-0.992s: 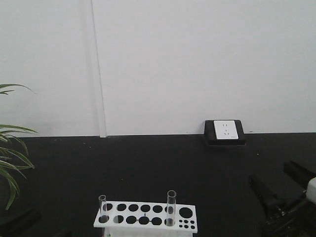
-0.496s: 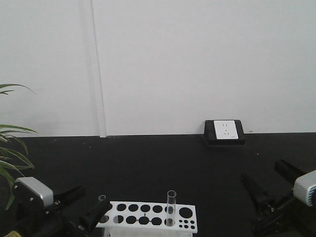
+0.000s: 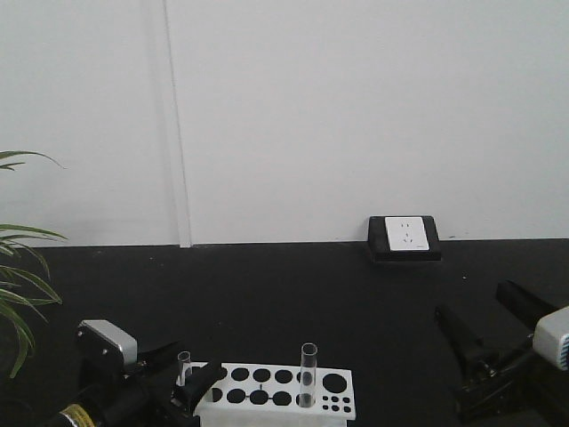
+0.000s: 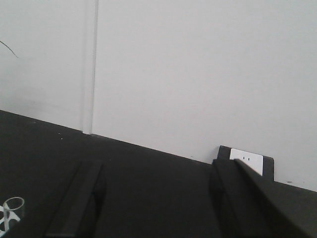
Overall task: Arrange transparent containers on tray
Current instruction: 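Lower both grippers onto the two clear test tubes in the rack, then grasp a test tube with each gripper and lift them out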
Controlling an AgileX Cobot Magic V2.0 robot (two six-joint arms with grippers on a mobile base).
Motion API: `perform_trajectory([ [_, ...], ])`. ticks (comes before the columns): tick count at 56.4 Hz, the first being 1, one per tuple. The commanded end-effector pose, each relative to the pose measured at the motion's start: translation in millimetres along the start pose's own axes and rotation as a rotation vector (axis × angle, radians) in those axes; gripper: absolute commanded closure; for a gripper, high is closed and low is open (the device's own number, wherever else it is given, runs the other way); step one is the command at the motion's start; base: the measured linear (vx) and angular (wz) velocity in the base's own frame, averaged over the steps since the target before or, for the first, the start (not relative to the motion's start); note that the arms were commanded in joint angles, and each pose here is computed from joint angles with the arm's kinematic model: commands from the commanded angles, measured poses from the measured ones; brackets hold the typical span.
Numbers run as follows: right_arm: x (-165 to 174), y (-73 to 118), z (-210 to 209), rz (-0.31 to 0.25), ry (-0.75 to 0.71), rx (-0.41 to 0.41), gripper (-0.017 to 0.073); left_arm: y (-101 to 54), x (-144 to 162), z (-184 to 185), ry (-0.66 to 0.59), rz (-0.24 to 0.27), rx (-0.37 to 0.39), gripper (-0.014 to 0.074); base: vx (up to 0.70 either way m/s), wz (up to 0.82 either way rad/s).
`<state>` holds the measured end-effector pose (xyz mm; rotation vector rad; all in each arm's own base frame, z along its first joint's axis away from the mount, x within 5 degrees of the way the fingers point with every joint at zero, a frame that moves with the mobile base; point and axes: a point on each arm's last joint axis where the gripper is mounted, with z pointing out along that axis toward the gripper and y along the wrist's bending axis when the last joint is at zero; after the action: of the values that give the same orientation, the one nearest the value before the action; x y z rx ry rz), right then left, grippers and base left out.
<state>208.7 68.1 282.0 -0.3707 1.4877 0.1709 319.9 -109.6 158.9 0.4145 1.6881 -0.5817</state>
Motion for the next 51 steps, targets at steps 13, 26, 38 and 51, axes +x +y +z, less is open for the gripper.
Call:
perform_trajectory([
  [13,-19.9,-1.7,0.8,-0.015,-0.130,0.007,0.0062,-7.6,-32.0,0.2,-0.196,0.022,0.052,0.0461,0.00,0.00],
  [26,-19.8,-1.7,0.8,-0.015,-0.129,0.007,0.0062,-13.4,-48.9,-5.5,-0.308,0.010,0.098,0.0602,0.00,0.00],
  [38,-19.8,-1.6,0.8,-0.016,-0.129,0.006,0.0062,-23.1,-93.9,-25.0,-0.356,0.011,0.082,0.0598,0.00,0.00],
  [51,-14.2,1.5,5.0,-0.044,-0.106,-0.025,0.0062,-45.8,-181.0,-53.7,-0.381,0.222,0.072,0.0597,0.00,0.00],
])
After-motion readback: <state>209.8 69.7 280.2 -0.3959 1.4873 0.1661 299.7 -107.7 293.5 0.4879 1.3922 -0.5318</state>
